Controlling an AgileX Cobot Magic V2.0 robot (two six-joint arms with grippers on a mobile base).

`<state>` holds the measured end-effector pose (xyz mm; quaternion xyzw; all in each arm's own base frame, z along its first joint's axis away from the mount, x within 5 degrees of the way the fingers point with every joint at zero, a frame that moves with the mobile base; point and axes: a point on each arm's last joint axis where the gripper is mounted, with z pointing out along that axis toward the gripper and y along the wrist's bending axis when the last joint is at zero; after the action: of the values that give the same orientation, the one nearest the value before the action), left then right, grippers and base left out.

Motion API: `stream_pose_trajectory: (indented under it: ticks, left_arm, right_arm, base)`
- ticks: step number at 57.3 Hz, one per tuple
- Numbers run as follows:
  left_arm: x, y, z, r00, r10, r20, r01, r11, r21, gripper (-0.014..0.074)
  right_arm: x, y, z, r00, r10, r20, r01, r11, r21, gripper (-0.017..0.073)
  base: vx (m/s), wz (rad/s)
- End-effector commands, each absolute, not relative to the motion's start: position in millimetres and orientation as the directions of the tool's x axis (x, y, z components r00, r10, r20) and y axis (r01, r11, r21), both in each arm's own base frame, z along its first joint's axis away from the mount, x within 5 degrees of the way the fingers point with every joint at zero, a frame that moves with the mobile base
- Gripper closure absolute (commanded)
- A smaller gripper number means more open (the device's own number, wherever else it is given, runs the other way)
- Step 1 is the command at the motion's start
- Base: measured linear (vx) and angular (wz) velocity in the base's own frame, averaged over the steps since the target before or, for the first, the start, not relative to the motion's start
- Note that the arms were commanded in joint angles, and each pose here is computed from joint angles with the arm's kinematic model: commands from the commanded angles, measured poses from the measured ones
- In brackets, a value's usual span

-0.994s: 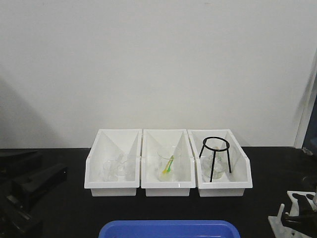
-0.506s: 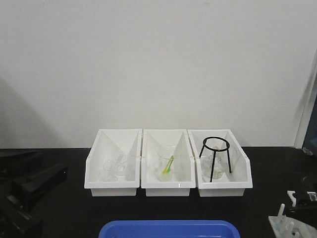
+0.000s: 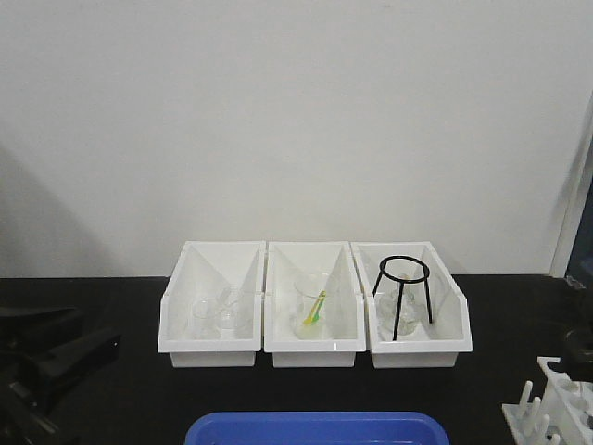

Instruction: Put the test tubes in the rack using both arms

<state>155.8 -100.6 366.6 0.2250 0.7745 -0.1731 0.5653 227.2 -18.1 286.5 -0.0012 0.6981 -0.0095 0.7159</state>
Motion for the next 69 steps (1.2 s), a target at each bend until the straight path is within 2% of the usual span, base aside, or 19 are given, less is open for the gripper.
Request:
stream_pose_trajectory:
  ticks: [1, 7, 11, 18, 29, 61, 69]
  left_arm:
    - [155, -99, 381, -0.208, 0.11, -0.972, 0.541, 0.841, -0.021, 0.0364]
    - [154, -99, 376, -0.253, 0.139, -0.957, 0.542, 0.84, -0.021, 0.051]
    - [153, -99, 374, -0.279, 0.156, -0.948, 0.542, 0.84, -0.021, 0.0615]
    - [152, -98, 371, -0.298, 0.168, -0.939, 0.542, 0.84, -0.022, 0.0617]
    - [152, -98, 370, -0.314, 0.177, -0.933, 0.542, 0.84, -0.023, 0.0614]
    - [152, -98, 370, -0.315, 0.177, -0.932, 0.542, 0.84, -0.023, 0.0614]
    - [154, -96, 368, -0.229, 0.273, -0.934, 0.551, 0.828, 0.107, 0.0614]
  right_arm:
    - [204, -14, 312, 0.041, 0.002, -0.999, -0.013, 1.0, 0.002, 0.042]
    - [175, -12, 323, -0.001, -0.005, -1.0, 0.006, 1.0, -0.005, 0.0571]
    - [156, -12, 331, 0.0, -0.015, -1.0, 0.037, 0.999, -0.015, 0.0573]
    - [130, -12, 343, 0.056, -0.025, -0.998, 0.077, 0.997, -0.021, 0.0571]
    - [111, -10, 352, 0.129, -0.08, -0.988, 0.084, 0.994, -0.069, 0.0568]
    - [107, -9, 354, 0.145, -0.082, -0.986, 0.085, 0.994, -0.07, 0.0567]
    - [107, -9, 354, 0.145, -0.082, -0.986, 0.085, 0.994, -0.07, 0.0567]
  base:
    - [0.0, 0.0]
    - [0.0, 0.0]
    - [0.0, 0.0]
    - [0.0, 0.0]
    - [0.0, 0.0]
    - [0.0, 0.0]
    - [0.0, 0.0]
